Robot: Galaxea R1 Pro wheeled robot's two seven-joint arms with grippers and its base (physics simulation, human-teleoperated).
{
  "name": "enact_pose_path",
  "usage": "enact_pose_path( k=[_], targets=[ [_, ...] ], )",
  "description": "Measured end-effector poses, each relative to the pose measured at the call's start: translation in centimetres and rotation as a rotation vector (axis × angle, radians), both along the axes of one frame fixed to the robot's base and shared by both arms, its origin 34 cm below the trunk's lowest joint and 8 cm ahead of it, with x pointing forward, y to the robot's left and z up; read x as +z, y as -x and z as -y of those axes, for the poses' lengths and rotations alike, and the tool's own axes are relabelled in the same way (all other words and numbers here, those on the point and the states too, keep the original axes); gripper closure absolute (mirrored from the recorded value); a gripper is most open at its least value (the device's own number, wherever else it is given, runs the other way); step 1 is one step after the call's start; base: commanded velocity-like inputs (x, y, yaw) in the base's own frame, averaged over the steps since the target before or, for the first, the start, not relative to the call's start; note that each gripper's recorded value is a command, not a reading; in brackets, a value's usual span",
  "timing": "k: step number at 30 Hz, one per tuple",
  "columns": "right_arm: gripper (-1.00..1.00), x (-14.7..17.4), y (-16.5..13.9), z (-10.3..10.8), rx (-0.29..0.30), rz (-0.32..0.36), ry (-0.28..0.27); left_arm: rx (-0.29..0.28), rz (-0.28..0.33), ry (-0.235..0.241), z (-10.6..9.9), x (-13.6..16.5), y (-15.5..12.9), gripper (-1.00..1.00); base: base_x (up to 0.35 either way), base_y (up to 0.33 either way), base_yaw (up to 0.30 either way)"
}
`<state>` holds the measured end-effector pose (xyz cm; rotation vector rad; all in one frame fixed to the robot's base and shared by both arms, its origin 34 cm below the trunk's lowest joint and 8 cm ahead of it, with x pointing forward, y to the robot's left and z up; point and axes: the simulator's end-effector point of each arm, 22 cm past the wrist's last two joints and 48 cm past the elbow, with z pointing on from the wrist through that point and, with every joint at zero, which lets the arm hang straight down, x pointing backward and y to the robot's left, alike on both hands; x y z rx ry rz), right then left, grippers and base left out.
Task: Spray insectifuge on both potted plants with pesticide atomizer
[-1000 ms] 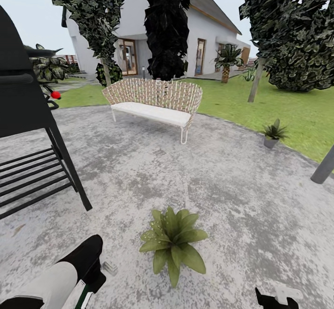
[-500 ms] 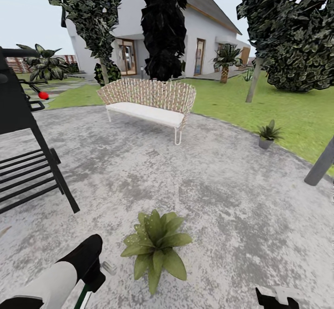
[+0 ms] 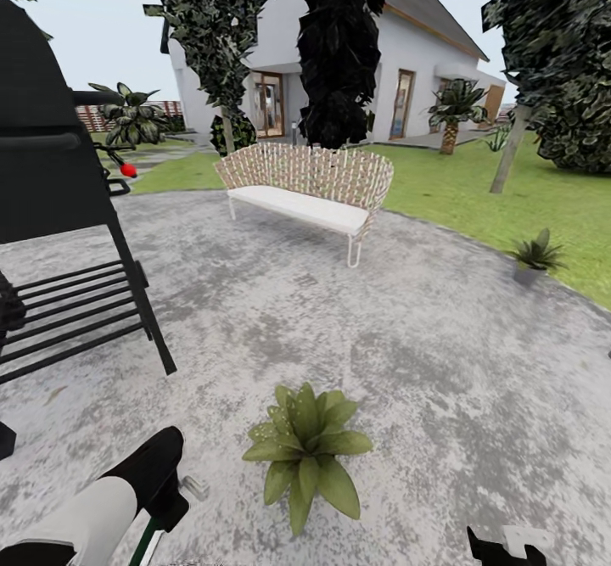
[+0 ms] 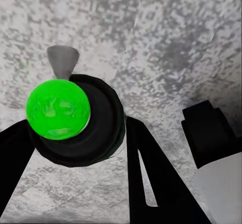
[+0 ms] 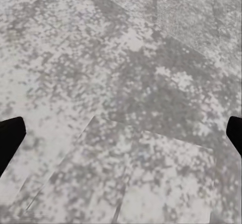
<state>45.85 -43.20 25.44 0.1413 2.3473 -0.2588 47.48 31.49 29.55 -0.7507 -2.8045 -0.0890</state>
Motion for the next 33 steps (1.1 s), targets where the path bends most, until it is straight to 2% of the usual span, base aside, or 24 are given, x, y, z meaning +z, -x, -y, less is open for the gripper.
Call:
enact_pose_path(
  k=[12, 17, 22, 26, 30, 33],
  targets=[
    [-1.0, 0.0, 0.0, 0.0, 0.0, 0.0, 0.0, -0.013, -0.012, 0.002, 0.5, -0.3, 0.5, 1.0, 0.17, 0.0, 0.025],
    [-1.0, 0.0, 0.0, 0.0, 0.0, 0.0, 0.0, -0.101, -0.014, -0.036, 0.5, 0.3, -0.3, 1.0, 0.011, 0.0, 0.0],
    [-1.0, 0.0, 0.0, 0.1, -0.001, 0.0, 0.001, -0.164, -0.059, 0.017, 1.8, 2.2, -1.6, 1.0, 0.0, 0.0, 0.0],
    [-1.0, 0.0, 0.0, 0.1, -0.001, -0.001, 0.001, -0.204, -0.104, 0.058, 3.0, 3.3, -1.6, 1.0, 0.0, 0.0, 0.0],
    [-1.0, 0.0, 0.1, 0.1, -0.001, -0.001, 0.001, -0.209, -0.108, 0.071, 2.9, 3.5, -1.7, 1.0, 0.0, 0.0, 0.0],
    [-1.0, 0.0, 0.0, 0.1, -0.001, -0.001, 0.001, -0.222, -0.102, 0.085, 1.7, 3.3, -1.7, 1.0, 0.0, 0.0, 0.0]
  ],
)
